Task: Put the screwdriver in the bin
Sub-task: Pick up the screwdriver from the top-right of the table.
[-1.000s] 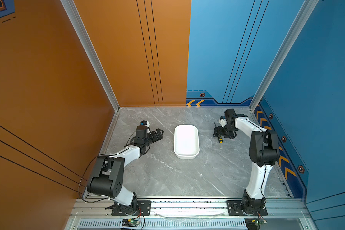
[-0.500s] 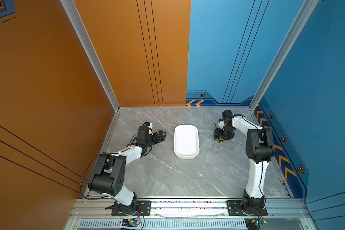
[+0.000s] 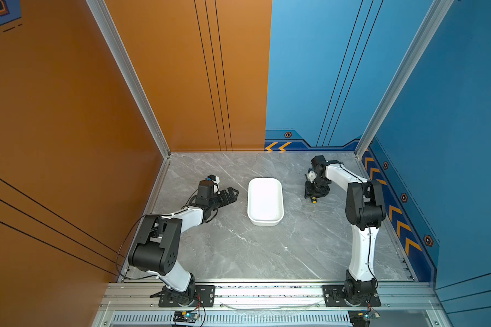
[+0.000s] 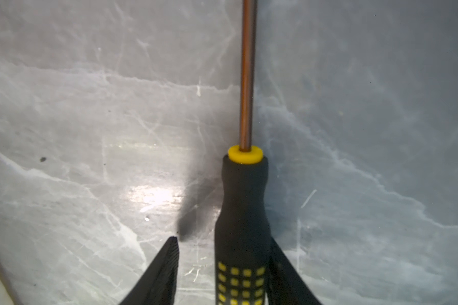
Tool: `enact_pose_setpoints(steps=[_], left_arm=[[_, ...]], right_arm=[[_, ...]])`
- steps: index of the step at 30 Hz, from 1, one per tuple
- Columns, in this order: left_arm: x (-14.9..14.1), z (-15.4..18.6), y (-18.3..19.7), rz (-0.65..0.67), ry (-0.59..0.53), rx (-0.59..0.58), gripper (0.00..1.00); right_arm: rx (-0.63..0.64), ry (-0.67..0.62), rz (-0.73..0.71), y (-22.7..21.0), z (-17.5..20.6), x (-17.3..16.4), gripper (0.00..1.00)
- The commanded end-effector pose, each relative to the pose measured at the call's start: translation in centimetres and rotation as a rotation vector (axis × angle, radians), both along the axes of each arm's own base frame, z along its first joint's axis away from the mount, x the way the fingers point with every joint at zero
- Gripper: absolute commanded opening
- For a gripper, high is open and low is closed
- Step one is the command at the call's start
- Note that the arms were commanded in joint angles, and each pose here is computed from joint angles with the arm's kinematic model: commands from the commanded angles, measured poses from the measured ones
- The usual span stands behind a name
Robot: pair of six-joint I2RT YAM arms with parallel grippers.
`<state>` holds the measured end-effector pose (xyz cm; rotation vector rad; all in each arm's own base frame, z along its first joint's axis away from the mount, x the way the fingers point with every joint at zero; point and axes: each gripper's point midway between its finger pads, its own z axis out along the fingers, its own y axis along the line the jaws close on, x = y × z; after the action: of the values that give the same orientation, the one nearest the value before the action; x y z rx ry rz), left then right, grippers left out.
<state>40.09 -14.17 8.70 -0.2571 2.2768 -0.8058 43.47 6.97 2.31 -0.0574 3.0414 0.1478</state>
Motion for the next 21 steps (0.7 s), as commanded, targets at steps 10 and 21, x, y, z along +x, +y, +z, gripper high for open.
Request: enact_pose_setpoints(steps=[10,21], left_arm=[[-2.2,-2.6,-3.8,-0.105,0.079,-0.011,0.98],[-1.8,-1.9,-4.6,-0.117,0.086,-0.052,0.98]], right_arm=[[-0.018,0.052,0.0,-0.3,-0.5,-1.0,0.37],[0.031,-0.022,0.012,1.1,2.8,-0.5,0.18]])
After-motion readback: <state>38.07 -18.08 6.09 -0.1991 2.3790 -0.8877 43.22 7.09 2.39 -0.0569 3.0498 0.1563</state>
